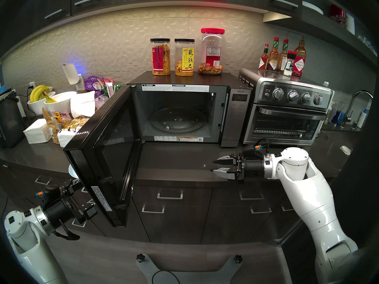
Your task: Open the microwave, put the plate inside, and close the door
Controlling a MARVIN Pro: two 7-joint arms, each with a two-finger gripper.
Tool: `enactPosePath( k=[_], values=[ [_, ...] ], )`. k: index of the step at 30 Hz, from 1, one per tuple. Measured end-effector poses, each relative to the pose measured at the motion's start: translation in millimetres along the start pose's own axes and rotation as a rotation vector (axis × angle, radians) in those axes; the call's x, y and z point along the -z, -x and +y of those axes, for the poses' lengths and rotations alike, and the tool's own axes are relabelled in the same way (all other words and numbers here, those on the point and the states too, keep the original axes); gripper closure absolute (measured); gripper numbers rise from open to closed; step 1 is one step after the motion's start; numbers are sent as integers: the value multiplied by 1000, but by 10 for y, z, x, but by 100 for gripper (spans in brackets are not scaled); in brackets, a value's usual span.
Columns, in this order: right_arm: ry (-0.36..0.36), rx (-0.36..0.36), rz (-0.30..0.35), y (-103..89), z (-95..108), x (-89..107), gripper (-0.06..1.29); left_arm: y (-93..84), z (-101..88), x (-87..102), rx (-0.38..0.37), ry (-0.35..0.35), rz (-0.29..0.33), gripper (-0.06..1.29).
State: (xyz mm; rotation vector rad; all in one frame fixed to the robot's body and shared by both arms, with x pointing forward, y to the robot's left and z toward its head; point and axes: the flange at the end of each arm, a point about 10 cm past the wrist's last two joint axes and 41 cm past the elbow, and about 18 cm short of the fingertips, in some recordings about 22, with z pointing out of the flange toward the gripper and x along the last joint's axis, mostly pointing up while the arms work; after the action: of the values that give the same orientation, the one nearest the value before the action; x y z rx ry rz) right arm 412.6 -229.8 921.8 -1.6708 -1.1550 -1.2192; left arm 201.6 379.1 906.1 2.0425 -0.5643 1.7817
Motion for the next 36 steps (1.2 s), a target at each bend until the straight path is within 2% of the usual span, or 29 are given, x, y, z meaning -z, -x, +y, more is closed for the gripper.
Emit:
enactPosePath(
  k=[6,16,36],
  values=[
    [9,-23,13,-2,96,157,26,0,0,0,0,0,0,-3],
    [9,-45,14,64,201,328,14,0,0,0,0,0,0,-3],
    [-30,-27,23,65,223,446,6,0,0,0,0,0,0,-3]
  ],
)
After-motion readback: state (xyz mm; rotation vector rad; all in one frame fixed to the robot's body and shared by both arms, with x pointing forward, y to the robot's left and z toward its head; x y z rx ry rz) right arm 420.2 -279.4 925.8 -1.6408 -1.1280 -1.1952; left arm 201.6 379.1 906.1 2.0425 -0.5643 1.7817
